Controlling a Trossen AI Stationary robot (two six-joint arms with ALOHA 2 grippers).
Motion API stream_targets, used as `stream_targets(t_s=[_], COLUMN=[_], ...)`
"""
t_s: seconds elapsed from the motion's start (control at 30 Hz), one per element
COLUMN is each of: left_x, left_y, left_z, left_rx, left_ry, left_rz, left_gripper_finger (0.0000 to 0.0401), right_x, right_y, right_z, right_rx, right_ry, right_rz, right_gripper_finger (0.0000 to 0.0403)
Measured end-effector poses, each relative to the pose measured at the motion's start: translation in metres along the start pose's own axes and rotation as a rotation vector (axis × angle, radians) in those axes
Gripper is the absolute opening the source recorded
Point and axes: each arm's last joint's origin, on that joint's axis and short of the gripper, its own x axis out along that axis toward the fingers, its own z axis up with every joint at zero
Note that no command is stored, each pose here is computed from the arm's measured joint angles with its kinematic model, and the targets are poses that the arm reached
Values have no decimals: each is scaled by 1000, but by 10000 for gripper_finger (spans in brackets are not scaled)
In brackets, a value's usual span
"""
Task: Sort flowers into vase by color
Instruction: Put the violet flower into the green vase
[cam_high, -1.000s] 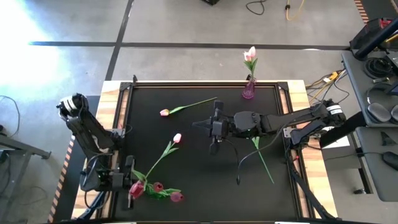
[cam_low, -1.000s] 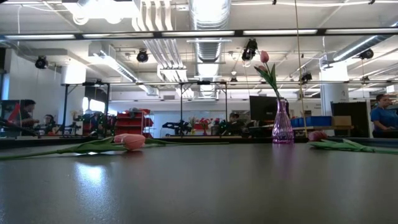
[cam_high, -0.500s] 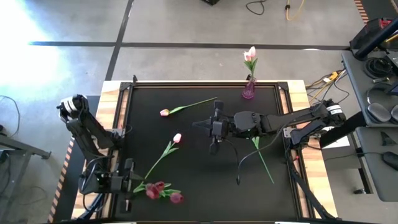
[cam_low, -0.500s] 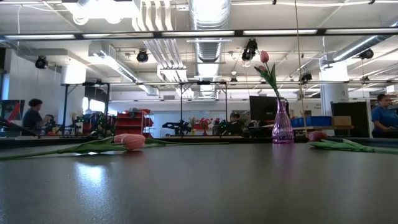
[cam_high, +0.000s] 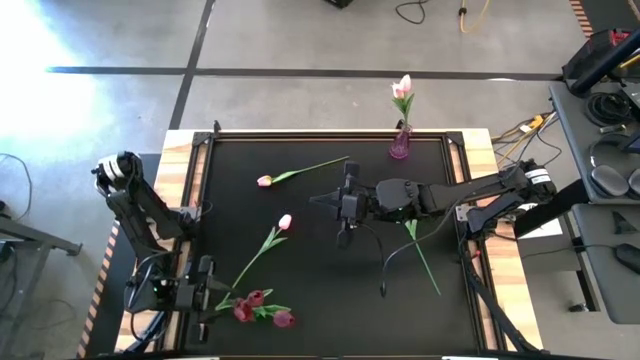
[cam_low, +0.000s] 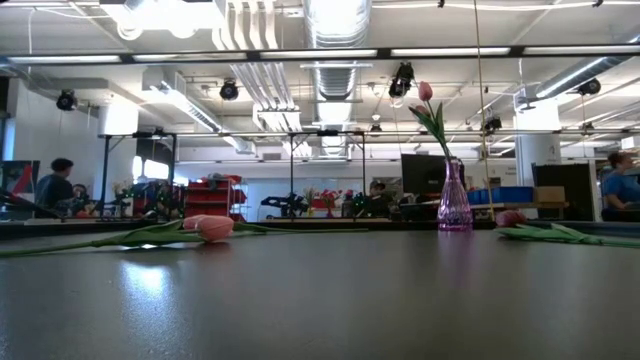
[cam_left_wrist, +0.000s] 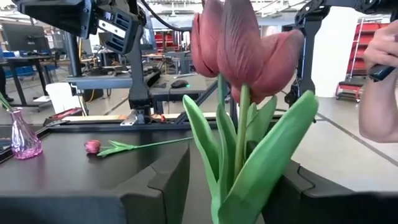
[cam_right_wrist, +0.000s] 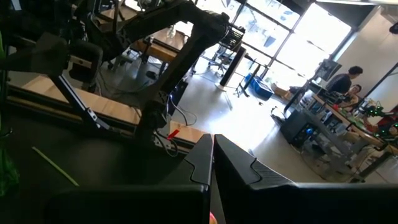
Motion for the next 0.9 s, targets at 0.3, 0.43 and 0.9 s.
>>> stream_targets(t_s=[0.3, 0.43, 0.9], left_x=[-12, -16, 6], left_y=[10, 23, 91], left_z=[12, 13, -10], left_rx=[44, 69, 60], left_ry=[11, 58, 238], left_rz=[-15, -9, 84], left_gripper_finger=[202, 210, 100], right_x=[0, 1, 42], right_y=[0, 0, -4], right_z=[-5, -8, -66], right_rx=[-27, -60, 53], right_ry=[46, 74, 261], right_rz=[14, 25, 125], right_gripper_finger=[9, 9, 11])
